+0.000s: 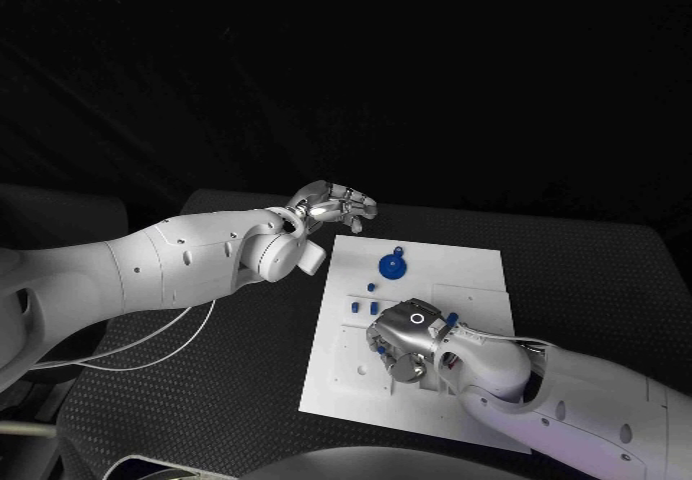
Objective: Assemble the parts on the task board
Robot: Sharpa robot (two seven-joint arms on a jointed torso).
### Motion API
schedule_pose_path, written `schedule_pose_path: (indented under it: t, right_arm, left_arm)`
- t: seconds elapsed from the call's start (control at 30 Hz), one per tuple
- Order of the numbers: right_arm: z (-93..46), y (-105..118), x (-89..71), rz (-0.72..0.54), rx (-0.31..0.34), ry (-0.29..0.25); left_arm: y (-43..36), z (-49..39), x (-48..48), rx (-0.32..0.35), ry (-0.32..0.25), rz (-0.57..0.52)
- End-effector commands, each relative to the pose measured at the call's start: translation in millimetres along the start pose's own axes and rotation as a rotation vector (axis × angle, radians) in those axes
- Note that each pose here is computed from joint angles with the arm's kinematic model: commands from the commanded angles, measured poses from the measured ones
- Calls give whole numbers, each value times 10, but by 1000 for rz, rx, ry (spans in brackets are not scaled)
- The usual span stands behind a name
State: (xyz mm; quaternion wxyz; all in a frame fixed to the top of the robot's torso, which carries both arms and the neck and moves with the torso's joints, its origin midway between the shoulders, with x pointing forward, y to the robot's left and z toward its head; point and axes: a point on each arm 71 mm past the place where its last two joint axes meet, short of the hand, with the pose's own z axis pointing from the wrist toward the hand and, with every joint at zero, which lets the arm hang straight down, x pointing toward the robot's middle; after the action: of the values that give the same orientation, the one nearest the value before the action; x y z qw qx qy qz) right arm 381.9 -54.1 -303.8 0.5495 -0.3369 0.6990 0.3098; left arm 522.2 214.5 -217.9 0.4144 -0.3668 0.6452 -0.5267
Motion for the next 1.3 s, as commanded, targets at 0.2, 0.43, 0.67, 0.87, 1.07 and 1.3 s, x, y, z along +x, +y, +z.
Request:
schedule_pose_path:
  t: [0.2, 0.43, 0.67, 0.87, 1.07, 1.3]
  right_arm:
    - [-19, -1, 89, 11, 1, 39]
    - [-75, -53, 62, 61, 5, -14]
    - [-175, -88, 9, 71, 17, -63]
    - [-255, -156, -179, 65, 26, -127]
    - [-338, -310, -536, 80, 56, -196]
    - [-513, -609, -841, 95, 116, -187]
  left_arm:
    - [-21, 7, 24, 8, 16, -11]
    - [-17, 2, 8, 6, 13, -10]
    - [-13, -2, -7, 4, 12, -9]
    - [-8, -6, -27, 2, 8, -8]
    - [-6, -6, -34, 2, 7, -8]
    - [-1, -7, -49, 1, 4, -7]
